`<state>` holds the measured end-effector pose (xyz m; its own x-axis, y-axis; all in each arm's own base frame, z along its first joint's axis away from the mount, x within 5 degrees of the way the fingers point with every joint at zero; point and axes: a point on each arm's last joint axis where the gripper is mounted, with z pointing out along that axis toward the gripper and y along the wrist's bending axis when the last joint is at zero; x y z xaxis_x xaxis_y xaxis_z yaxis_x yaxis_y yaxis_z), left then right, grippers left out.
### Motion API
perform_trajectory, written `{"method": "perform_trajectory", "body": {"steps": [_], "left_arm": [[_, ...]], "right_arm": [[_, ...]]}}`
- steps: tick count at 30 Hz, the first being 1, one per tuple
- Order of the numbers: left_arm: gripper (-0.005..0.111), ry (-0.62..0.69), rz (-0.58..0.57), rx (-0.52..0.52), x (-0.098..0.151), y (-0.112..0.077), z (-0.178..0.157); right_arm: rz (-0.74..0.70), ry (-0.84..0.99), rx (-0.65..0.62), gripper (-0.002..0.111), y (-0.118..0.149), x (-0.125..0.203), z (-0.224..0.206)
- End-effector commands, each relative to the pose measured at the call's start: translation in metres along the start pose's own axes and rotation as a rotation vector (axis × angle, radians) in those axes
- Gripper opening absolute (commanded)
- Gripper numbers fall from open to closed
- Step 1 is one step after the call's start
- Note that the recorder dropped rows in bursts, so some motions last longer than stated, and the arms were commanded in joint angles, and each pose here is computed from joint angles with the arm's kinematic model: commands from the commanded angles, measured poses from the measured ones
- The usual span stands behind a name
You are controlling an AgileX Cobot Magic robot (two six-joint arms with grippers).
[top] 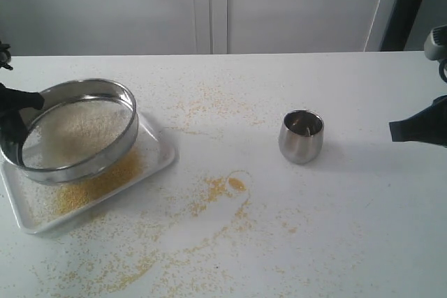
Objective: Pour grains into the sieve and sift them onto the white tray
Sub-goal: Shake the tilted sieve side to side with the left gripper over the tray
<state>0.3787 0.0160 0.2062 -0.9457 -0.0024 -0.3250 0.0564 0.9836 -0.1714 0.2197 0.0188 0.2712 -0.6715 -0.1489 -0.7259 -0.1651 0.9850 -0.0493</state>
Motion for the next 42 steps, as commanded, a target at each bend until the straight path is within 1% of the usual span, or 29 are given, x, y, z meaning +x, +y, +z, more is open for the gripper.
{"method": "perform_trajectory", "body": {"steps": [1, 2, 3, 4, 6, 7, 9, 12, 13, 14, 16, 18, 19, 20, 22, 23, 24, 25, 27, 28, 29, 33, 34, 35, 37, 38, 39, 41, 42], "left_arm": [[0.000, -0.002, 0.341, 0.029, 0.000, -0.009, -0.007], [0.000, 0.043, 0.463, 0.049, 0.005, -0.010, -0.007], [0.000, 0.064, 0.444, 0.058, 0.007, -0.009, -0.007], [0.000, 0.053, 0.301, 0.034, 0.005, -0.003, -0.007], [0.000, -0.002, -0.065, 0.008, 0.001, 0.006, -0.008], [0.000, -0.010, -0.150, 0.007, 0.000, 0.007, -0.008], [0.000, -0.005, 0.002, 0.016, 0.000, 0.002, -0.007], [0.000, 0.045, 0.355, 0.077, 0.005, -0.012, -0.006], [0.000, 0.058, 0.416, 0.091, 0.007, -0.012, -0.006], [0.000, 0.056, 0.391, 0.089, 0.006, -0.012, -0.006], [0.000, 0.020, 0.125, 0.055, 0.002, -0.005, -0.007], [0.000, -0.015, -0.225, 0.039, -0.001, 0.001, -0.008], [0.000, -0.024, -0.251, 0.039, -0.002, 0.002, -0.008], [0.000, -0.027, -0.152, 0.038, -0.002, -0.001, -0.007], [0.000, 0.001, 0.225, 0.054, 0.000, -0.011, -0.005], [0.000, 0.029, 0.350, 0.072, 0.003, -0.014, -0.005], [0.000, 0.040, 0.347, 0.077, 0.004, -0.015, -0.005], [0.000, 0.028, 0.260, 0.065, 0.003, -0.012, -0.005], [0.000, -0.023, -0.118, 0.044, -0.002, -0.003, -0.007], [0.000, -0.033, -0.198, 0.041, -0.003, -0.001, -0.007], [0.000, -0.036, -0.174, 0.039, -0.003, 0.000, -0.007], [0.000, 0.013, 0.298, 0.043, 0.002, -0.007, -0.006], [0.000, 0.029, 0.298, 0.048, 0.003, -0.007, -0.006], [0.000, 0.025, 0.197, 0.040, 0.003, -0.003, -0.007], [0.000, -0.010, -0.103, 0.034, 0.000, 0.004, -0.008], [0.000, -0.015, -0.186, 0.035, -0.001, 0.005, -0.008], [0.000, -0.020, -0.189, 0.034, -0.001, 0.005, -0.008], [0.000, -0.029, 0.052, 0.031, -0.002, -0.002, -0.007], [0.000, -0.012, 0.243, 0.036, -0.001, -0.006, -0.006]], "right_arm": [[-0.005, -0.011, -0.002, 0.000, 0.001, 0.000, -0.001], [-0.005, -0.011, -0.002, 0.000, 0.001, 0.000, -0.001], [-0.005, -0.016, -0.001, 0.000, 0.001, -0.001, -0.001], [-0.005, -0.016, -0.001, 0.000, 0.001, -0.001, -0.001], [-0.005, -0.016, -0.001, 0.000, 0.001, -0.001, -0.001], [-0.005, -0.016, -0.001, 0.000, 0.001, -0.001, -0.001], [-0.005, -0.016, -0.001, 0.000, 0.001, -0.001, -0.001], [-0.005, -0.016, -0.001, 0.000, 0.001, -0.001, -0.001], [-0.005, -0.016, -0.001, 0.000, 0.001, -0.001, -0.001], [-0.005, -0.016, -0.001, 0.000, 0.001, -0.001, -0.001], [-0.005, -0.016, -0.001, 0.000, 0.001, -0.001, -0.001], [-0.005, -0.016, -0.001, 0.000, 0.001, -0.001, -0.001], [-0.005, -0.016, -0.001, 0.000, 0.001, -0.001, -0.001], [-0.005, -0.016, -0.001, 0.000, 0.001, -0.001, -0.001], [-0.005, -0.013, -0.002, 0.000, 0.001, 0.000, -0.001], [-0.005, -0.013, -0.002, 0.000, 0.001, 0.000, -0.001], [-0.005, -0.013, -0.002, 0.000, 0.001, 0.000, -0.001], [-0.005, -0.013, -0.002, 0.000, 0.001, 0.000, -0.001], [-0.005, -0.013, -0.002, 0.000, 0.001, 0.000, -0.001], [-0.005, -0.013, -0.002, 0.000, 0.001, 0.000, -0.001], [-0.005, -0.013, -0.002, 0.000, 0.001, 0.000, -0.001], [-0.005, -0.013, -0.002, 0.000, 0.001, 0.000, -0.001], [-0.005, -0.013, -0.002, 0.000, 0.001, 0.000, -0.001], [-0.005, -0.013, -0.002, 0.000, 0.001, 0.000, -0.001], [-0.005, -0.013, -0.002, 0.000, 0.001, 0.000, -0.001], [-0.005, -0.013, -0.002, 0.000, 0.001, 0.000, -0.001], [-0.005, -0.013, -0.002, 0.000, 0.001, 0.000, -0.001], [-0.005, -0.013, -0.002, 0.000, 0.001, 0.000, -0.001], [-0.005, -0.012, -0.002, 0.000, 0.001, 0.000, -0.001]]}}
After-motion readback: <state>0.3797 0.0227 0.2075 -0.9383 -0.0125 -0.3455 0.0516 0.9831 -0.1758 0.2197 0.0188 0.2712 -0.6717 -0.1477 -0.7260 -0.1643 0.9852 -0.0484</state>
